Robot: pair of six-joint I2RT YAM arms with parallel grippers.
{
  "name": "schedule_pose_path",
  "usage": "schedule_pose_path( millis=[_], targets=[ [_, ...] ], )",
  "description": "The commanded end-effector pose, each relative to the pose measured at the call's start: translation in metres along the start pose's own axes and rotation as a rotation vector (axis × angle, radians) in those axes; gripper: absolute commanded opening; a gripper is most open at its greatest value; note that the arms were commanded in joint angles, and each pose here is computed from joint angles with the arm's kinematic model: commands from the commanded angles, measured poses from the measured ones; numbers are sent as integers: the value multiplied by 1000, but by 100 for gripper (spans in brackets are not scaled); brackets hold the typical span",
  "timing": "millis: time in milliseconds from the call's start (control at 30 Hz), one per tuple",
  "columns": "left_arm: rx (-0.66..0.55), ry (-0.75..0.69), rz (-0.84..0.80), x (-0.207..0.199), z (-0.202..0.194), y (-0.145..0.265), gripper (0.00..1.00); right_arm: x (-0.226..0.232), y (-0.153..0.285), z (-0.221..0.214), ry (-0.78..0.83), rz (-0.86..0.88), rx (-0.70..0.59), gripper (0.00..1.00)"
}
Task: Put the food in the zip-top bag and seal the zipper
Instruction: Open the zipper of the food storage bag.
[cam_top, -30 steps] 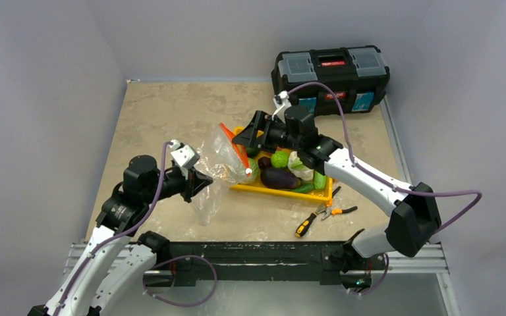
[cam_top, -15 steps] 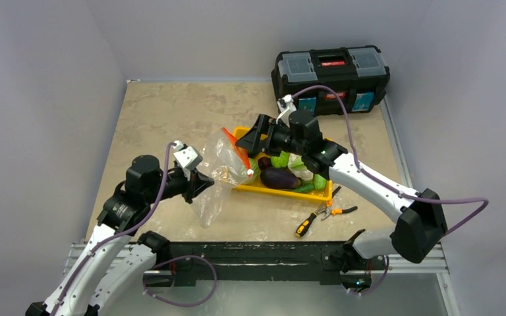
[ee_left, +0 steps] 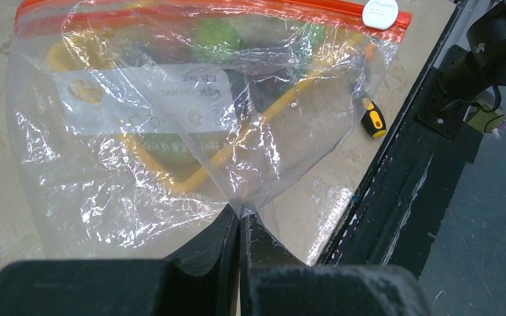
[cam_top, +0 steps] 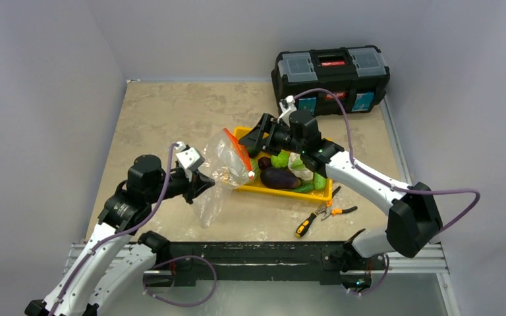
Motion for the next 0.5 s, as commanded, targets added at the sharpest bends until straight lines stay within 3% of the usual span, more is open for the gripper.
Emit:
schedule_pose_path(
  millis=[0, 133, 333, 400, 467],
  targets=[
    [-43, -51, -10, -4, 12, 4, 0, 14, -3, 2, -10, 77, -7, 68],
    [-37, -50, -13, -4, 12, 3, 0, 16, -10, -10, -22, 106, 28, 56],
    [-35, -48, -13, -4, 12, 2, 0, 27, -23, -28, -21, 146, 64, 56],
    [-38, -51, -9, -4, 13, 3, 0, 30, -29, -34, -19, 159, 81, 48],
    [-41, -50, -5, -3, 13, 3, 0, 32, -31, -37, -17, 173, 86, 26]
  ],
)
Point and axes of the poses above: each gripper's point midway between its finger pads, its own y axis back along the fingers, its own x axis along the line the jaws close on, z = x × y, the point moved 4 cm from there along y, back along the fingers, and after that the axes turned 14 degrees about y, right-handed, at the moved point
